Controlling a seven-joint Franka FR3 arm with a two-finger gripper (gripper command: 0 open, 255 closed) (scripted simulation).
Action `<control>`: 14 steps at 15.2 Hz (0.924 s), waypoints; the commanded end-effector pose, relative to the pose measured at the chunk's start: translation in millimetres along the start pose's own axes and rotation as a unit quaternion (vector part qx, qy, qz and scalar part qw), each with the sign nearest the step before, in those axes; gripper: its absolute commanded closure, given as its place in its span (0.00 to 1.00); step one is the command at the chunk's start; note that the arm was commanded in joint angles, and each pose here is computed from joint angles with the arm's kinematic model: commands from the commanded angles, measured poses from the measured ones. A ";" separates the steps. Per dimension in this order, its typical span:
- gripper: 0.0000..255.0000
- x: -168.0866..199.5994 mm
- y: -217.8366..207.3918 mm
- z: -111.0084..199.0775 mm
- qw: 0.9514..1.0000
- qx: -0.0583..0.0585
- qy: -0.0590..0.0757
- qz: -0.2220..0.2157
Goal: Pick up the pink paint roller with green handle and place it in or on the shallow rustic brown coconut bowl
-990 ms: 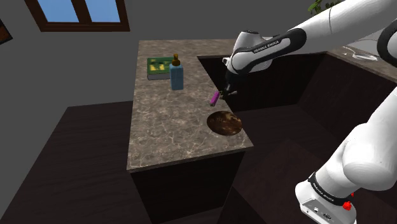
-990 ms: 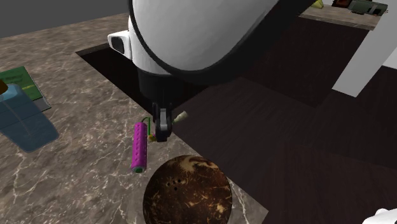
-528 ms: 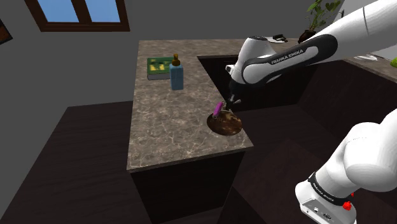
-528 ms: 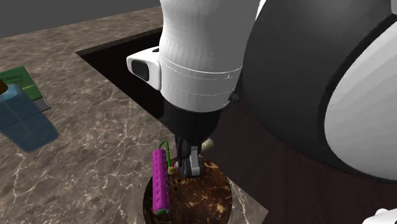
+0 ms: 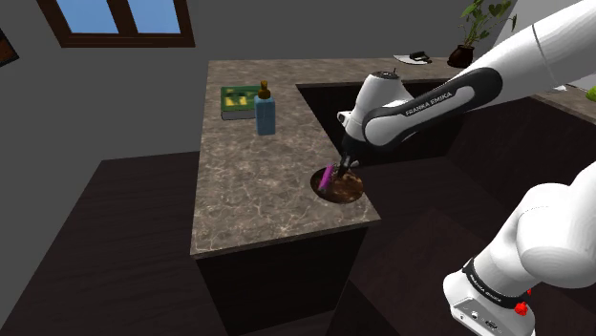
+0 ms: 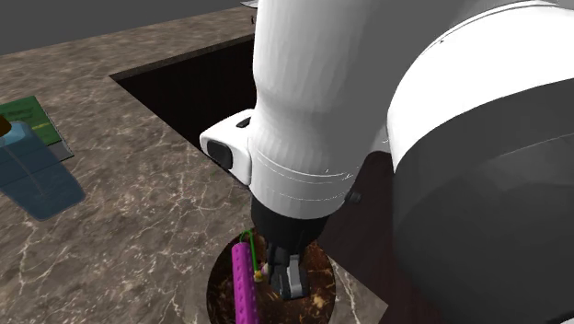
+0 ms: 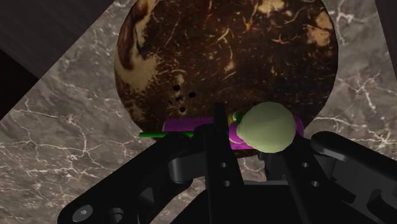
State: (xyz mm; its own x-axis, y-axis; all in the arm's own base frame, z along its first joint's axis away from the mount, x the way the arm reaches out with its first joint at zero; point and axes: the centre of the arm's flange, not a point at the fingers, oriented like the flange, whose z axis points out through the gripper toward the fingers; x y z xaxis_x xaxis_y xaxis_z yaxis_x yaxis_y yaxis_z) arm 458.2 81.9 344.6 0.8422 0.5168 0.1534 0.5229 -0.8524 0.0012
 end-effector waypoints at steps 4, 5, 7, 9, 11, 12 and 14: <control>1.00 -4.6 -1.2 24.9 1.000 0.000 0.000 0.000; 1.00 -5.4 -1.2 30.1 1.000 0.000 0.000 0.000; 1.00 -7.1 -1.2 40.7 1.000 0.000 0.000 0.000; 1.00 -7.1 -1.2 40.6 1.000 0.000 0.000 0.000; 1.00 -7.1 -1.2 40.6 1.000 0.000 0.000 0.000; 1.00 -7.1 -1.2 40.6 1.000 0.000 0.000 0.000; 1.00 -7.1 -1.2 40.7 1.000 0.000 0.000 0.000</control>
State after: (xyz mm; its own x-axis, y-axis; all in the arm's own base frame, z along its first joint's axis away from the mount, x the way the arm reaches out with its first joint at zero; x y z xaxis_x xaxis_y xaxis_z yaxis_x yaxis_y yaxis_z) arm 457.8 81.9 305.7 0.8423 0.5151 0.1590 0.5213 -0.8534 0.0032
